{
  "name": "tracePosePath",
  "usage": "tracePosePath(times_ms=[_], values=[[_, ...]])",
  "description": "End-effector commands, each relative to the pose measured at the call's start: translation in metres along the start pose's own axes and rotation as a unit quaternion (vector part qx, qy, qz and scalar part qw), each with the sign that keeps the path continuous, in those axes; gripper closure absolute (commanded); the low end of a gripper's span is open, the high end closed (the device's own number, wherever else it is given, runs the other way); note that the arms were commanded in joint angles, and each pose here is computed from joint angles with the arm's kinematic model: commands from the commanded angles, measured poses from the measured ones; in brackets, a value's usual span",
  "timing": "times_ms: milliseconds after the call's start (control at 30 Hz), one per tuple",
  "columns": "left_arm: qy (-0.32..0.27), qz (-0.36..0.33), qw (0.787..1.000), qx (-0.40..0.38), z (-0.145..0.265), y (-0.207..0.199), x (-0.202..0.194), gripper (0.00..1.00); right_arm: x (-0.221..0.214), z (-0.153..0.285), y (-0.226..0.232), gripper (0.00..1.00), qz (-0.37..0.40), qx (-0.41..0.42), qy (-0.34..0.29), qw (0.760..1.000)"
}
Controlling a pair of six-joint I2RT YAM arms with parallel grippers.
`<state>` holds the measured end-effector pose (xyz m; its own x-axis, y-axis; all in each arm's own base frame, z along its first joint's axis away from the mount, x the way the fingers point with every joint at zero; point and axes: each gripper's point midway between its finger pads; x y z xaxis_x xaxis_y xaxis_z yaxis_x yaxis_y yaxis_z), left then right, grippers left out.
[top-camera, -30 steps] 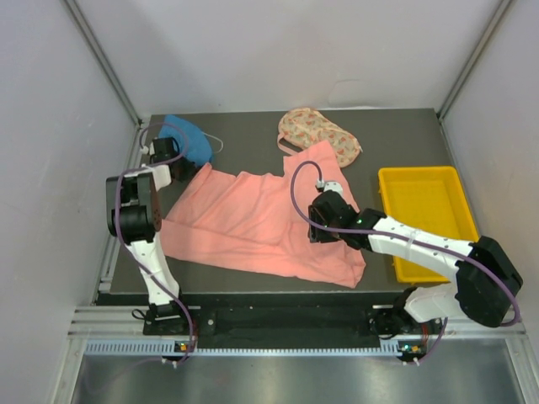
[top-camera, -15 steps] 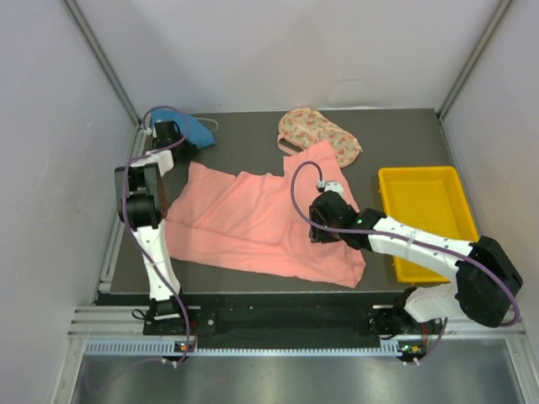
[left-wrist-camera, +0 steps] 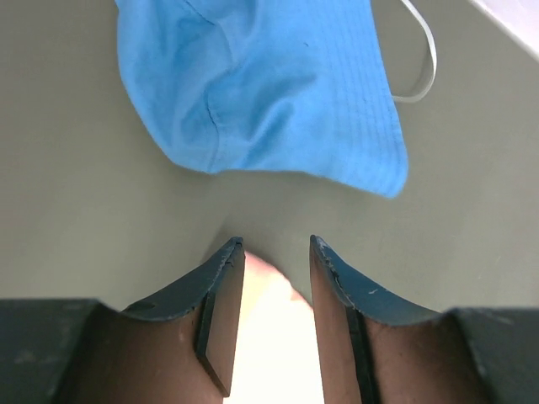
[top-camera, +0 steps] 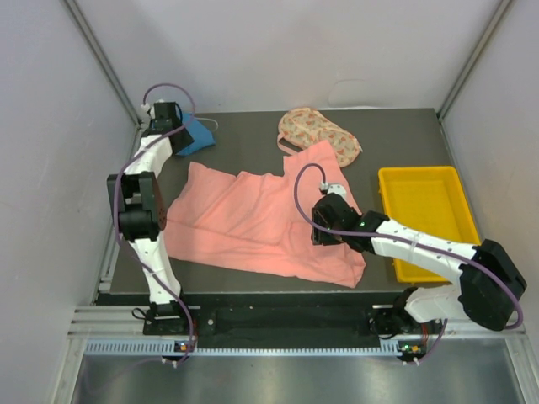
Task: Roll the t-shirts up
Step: Fold the T-shirt at the center of the board.
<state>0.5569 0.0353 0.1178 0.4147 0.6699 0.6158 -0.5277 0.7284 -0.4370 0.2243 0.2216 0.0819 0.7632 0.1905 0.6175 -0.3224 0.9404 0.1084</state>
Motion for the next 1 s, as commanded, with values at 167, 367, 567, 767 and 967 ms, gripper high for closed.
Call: tracePosePath(times_ms=[167, 367, 567, 767, 967], values=[[-0.002, -0.132, 0.985, 0.112, 0.022, -0.006, -0.014, 0.57, 0.015, 0.012, 0.002, 0.56, -0.019, 0.015, -0.034, 0.999], [-0.008, -0.173, 0.973, 0.154, 0.014, -0.005, -0.025, 0.55, 0.013, 0.014, 0.001, 0.56, -0.018, 0.017, -0.035, 0.999], [-0.007, -0.186, 0.967, 0.174, 0.003, 0.001, -0.033, 0.53, 0.008, 0.014, -0.003, 0.56, -0.018, 0.012, -0.033, 0.999], [0.001, -0.191, 0.965, 0.179, -0.008, 0.006, -0.04, 0.53, 0.005, 0.013, -0.003, 0.55, -0.019, 0.012, -0.031, 0.999], [0.006, -0.191, 0.961, 0.201, -0.015, 0.017, -0.047, 0.53, 0.004, 0.012, -0.003, 0.55, -0.019, 0.012, -0.029, 0.999]])
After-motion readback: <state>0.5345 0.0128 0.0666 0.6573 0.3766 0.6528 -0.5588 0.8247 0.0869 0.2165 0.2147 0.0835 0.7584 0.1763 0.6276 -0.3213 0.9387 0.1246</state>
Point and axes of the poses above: each gripper's point midway between its finger pads, its own z axis back along the fingers, its own y axis along the line the jaws close on, x = y × z, and after that the axes turned 10 degrees about z, right-handed
